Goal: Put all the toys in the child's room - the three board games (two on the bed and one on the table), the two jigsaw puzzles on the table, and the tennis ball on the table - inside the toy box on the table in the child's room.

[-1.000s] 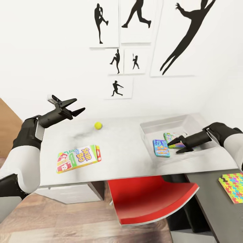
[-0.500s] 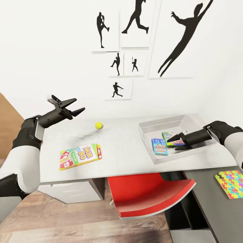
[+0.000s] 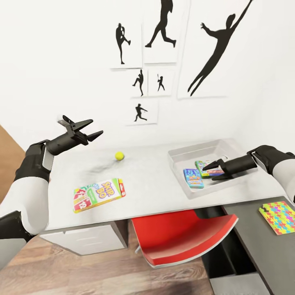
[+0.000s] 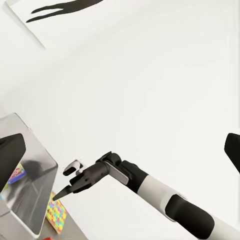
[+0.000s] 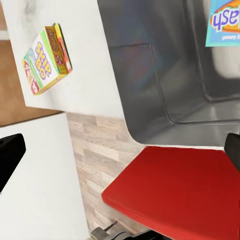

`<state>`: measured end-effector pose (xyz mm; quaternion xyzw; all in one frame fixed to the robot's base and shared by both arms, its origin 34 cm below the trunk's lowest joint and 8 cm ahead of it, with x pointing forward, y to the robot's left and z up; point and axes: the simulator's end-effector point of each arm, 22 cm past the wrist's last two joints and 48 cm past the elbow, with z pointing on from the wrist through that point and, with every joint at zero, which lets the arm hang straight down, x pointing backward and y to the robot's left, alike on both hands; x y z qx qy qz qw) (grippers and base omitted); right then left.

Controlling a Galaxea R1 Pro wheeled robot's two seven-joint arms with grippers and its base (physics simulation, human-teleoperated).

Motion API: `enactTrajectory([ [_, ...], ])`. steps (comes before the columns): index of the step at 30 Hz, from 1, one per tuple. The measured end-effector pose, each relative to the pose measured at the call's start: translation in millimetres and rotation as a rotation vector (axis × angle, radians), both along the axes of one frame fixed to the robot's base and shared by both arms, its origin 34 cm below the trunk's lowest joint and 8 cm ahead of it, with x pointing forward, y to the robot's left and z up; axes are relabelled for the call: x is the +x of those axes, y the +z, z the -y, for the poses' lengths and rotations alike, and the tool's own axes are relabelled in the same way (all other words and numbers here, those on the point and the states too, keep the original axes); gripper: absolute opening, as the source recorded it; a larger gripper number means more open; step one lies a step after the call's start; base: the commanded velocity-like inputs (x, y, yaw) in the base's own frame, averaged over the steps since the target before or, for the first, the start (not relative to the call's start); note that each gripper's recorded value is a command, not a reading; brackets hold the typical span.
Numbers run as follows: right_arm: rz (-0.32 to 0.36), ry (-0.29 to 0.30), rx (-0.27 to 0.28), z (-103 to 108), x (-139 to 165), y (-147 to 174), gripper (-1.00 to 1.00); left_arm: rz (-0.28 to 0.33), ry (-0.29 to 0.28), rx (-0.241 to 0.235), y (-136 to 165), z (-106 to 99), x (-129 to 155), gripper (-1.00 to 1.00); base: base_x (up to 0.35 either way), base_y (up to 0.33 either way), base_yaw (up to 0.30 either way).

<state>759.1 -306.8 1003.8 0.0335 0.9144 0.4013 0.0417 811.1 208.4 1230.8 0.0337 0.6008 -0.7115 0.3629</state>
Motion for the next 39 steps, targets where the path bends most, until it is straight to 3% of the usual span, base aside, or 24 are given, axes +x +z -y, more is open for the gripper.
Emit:
enactTrajectory([
  [30, 0.047, 0.009, 0.006, -6.7, 0.4, 29.3, 1.00, 0.045, 0.012, 0.009, 30.7, -7.8, -10.4, 1.00, 0.000, 0.019, -0.177],
  [39, 0.060, 0.012, 0.007, -8.1, 0.0, 37.9, 1.00, 0.058, 0.015, 0.012, 39.7, -9.7, -13.8, 1.00, 0.000, 0.154, -0.155],
])
